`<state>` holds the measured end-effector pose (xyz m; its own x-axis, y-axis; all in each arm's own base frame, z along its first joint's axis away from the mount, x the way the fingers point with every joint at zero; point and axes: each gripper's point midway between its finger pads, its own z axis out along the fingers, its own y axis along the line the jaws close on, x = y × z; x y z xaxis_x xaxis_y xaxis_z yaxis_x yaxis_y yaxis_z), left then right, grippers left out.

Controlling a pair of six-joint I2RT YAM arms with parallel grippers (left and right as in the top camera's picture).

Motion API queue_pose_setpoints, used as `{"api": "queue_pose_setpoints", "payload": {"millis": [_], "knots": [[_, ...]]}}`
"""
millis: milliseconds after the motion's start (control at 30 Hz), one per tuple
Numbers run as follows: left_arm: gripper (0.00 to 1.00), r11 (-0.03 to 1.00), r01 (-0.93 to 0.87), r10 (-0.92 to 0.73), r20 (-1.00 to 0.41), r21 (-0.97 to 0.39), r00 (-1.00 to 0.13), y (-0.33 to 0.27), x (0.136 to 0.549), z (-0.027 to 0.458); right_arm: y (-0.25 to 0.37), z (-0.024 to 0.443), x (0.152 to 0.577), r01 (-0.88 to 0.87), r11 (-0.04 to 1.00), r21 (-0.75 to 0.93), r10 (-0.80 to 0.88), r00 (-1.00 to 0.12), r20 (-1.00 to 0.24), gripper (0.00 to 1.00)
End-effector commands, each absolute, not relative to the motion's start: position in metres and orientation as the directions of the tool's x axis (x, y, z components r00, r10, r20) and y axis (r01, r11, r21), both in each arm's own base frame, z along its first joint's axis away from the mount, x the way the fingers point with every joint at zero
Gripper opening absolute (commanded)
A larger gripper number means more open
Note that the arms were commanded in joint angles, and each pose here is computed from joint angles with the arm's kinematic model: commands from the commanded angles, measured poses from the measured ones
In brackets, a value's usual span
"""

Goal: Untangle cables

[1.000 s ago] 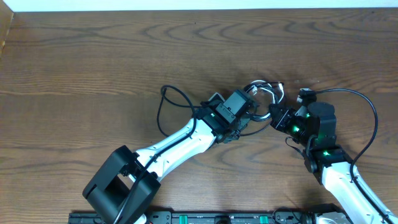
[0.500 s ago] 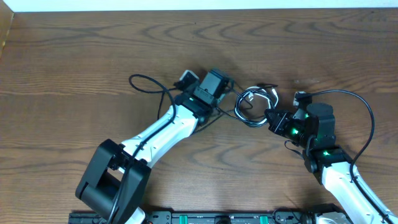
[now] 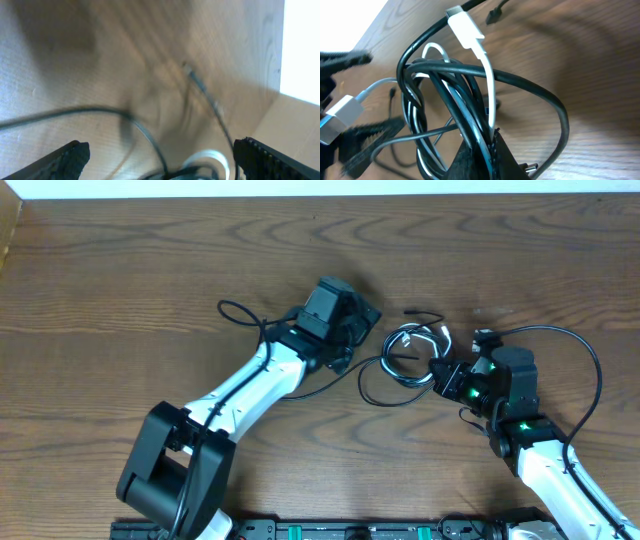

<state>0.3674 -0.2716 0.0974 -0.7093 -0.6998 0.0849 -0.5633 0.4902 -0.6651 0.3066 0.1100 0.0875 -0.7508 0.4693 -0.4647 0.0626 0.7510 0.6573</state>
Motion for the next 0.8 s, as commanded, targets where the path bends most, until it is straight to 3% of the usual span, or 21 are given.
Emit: {"api": "queue_pose_setpoints", "payload": {"millis": [0,133,233,333,400,600,767], "knots": [[0.99,0.395,-0.621,-0.628,0.295,-0.677,-0.720,-0.266,0.360,0.118,0.091,0.087,0.316,0.087,0.817,0.571,0.460,-0.696,-0.552,0.01],[0.99,0.275,-0.728,-0.567,0.506,-0.628,-0.650,-0.266,0.353,0.133,0.081,0.089,0.323,0.106,0.839,0.533,0.461,-0.658,-0.595,0.01],[0.94,0.254,-0.762,-0.514,0.584,-0.596,-0.628,-0.274,0.342,0.140,0.082,0.098,0.329,0.081,0.837,0.542,0.463,-0.632,-0.621,0.01],[0.93,0.247,-0.781,-0.505,0.611,-0.574,-0.609,-0.280,0.337,0.141,0.082,0.103,0.332,0.069,0.835,0.546,0.466,-0.618,-0.634,0.01],[0.82,0.234,-0.808,-0.506,0.642,-0.541,-0.577,-0.286,0.332,0.141,0.081,0.104,0.334,0.071,0.836,0.544,0.468,-0.608,-0.641,0.01],[0.81,0.201,-0.883,-0.481,0.742,-0.424,-0.466,-0.303,0.314,0.145,0.063,0.107,0.341,0.134,0.856,0.500,0.484,-0.546,-0.683,0.01],[0.81,0.181,-0.900,-0.542,0.724,-0.396,-0.427,-0.310,0.312,0.137,0.065,0.107,0.340,0.135,0.850,0.509,0.492,-0.549,-0.676,0.01]]}}
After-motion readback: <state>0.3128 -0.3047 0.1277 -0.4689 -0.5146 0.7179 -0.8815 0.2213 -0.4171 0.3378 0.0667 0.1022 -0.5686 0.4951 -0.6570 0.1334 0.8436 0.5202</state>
